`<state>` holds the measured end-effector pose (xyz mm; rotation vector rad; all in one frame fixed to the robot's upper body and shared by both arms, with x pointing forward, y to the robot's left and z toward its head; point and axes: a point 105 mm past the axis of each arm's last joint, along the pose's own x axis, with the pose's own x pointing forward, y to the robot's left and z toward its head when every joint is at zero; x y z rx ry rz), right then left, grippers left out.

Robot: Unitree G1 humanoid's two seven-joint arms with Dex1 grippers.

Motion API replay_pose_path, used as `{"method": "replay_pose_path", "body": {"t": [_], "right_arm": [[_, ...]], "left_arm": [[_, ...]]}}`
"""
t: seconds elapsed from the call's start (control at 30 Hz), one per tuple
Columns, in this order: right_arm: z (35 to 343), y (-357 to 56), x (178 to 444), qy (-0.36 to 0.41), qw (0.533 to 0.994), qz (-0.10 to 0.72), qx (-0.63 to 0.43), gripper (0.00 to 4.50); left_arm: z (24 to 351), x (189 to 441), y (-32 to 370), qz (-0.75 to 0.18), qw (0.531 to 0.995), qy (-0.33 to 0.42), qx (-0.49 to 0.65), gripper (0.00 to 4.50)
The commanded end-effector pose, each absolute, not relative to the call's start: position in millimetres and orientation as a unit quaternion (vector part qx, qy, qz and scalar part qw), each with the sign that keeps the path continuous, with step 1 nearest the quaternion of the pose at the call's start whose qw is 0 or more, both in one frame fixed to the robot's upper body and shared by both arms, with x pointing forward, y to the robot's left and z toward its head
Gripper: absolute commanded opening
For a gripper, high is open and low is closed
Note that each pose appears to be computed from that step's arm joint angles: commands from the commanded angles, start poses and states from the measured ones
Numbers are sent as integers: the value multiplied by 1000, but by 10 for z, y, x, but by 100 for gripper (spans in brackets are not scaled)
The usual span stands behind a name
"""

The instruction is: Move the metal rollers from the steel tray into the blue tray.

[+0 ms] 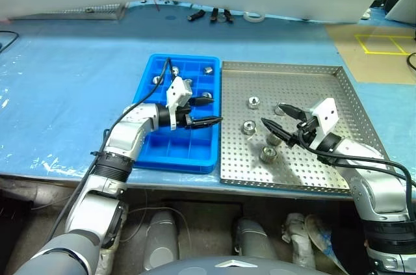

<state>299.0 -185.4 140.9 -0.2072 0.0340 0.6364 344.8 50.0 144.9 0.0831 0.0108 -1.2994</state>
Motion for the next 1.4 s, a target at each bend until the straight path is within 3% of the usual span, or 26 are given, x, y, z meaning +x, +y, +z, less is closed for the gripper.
{"method": "replay_pose_path", "body": {"t": [0.03,0.27,0.53,0.7,0.87,1.1,1.4], "right_arm": [[1581,-1865,2943,-15,946,305,-107,355],[1590,-1875,2897,-23,952,287,-105,355],[1569,-1923,2794,-33,964,243,-99,355],[1506,-1946,2657,-34,975,200,-88,355],[1430,-1995,2485,-27,985,152,-82,355],[1372,-2033,2323,-20,991,108,-77,355],[1350,-2056,2316,-16,992,97,-83,355]], "left_arm": [[1562,3444,467,-615,787,-12,44,361],[1604,3478,385,-630,775,-13,54,361],[1820,3614,-140,-687,722,-20,82,361],[1557,3620,-388,-719,673,46,168,361],[1330,3704,-422,-696,666,101,248,361],[1213,3754,-435,-672,659,120,315,361],[979,3736,-336,-663,624,150,386,361]]}}
